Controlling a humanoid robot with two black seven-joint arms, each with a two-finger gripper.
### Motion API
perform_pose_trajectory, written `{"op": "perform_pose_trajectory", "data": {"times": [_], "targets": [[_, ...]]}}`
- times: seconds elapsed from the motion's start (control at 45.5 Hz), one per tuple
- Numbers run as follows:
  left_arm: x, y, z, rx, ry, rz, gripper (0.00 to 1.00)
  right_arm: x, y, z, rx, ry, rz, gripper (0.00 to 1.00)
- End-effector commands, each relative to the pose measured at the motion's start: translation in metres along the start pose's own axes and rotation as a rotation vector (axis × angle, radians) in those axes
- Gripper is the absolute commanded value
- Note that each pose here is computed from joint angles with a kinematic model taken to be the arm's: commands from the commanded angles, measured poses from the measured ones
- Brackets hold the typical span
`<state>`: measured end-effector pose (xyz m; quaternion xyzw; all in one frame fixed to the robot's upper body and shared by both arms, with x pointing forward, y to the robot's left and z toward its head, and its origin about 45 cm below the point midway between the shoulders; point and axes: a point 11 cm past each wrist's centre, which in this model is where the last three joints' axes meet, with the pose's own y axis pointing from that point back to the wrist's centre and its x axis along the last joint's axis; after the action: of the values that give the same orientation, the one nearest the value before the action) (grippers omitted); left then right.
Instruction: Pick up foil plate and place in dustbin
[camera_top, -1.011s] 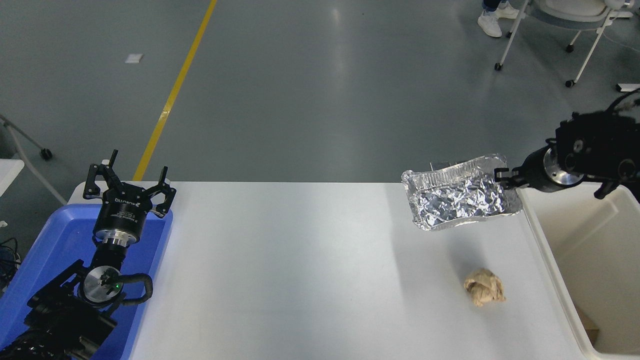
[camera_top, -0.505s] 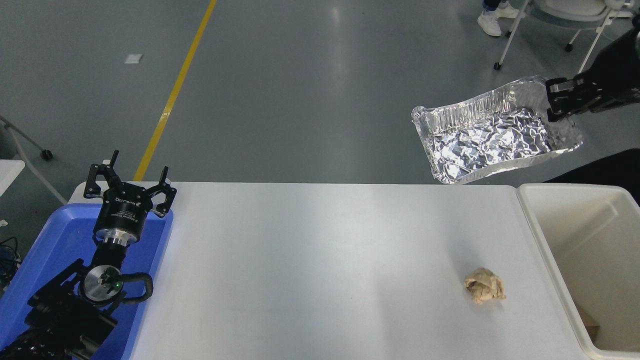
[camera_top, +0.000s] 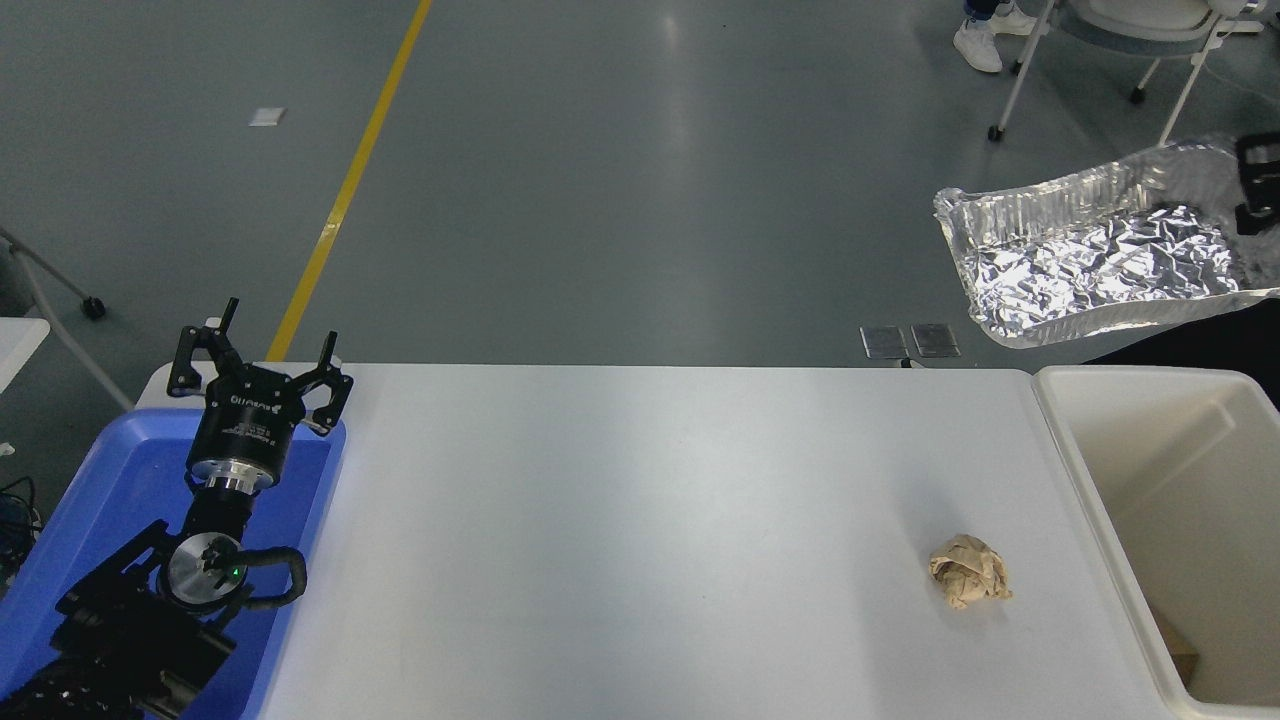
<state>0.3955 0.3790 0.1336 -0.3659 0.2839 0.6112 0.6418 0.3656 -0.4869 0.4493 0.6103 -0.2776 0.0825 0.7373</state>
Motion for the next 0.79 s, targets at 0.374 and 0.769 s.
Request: {"op": "perform_pose_trajectory", "data": {"times": [0.374,0.769], "targets": [[0.000,0.000,0.000,0.000,0.000,0.001,1.00,-0.119,-0.175,0.164,-0.274,-0.257,0.130,0.00],[0.000,0.000,0.000,-0.001,0.001,0.001,1.00,-0.217,-0.259,0.152,-0.311,-0.474,0.144,0.00]]}}
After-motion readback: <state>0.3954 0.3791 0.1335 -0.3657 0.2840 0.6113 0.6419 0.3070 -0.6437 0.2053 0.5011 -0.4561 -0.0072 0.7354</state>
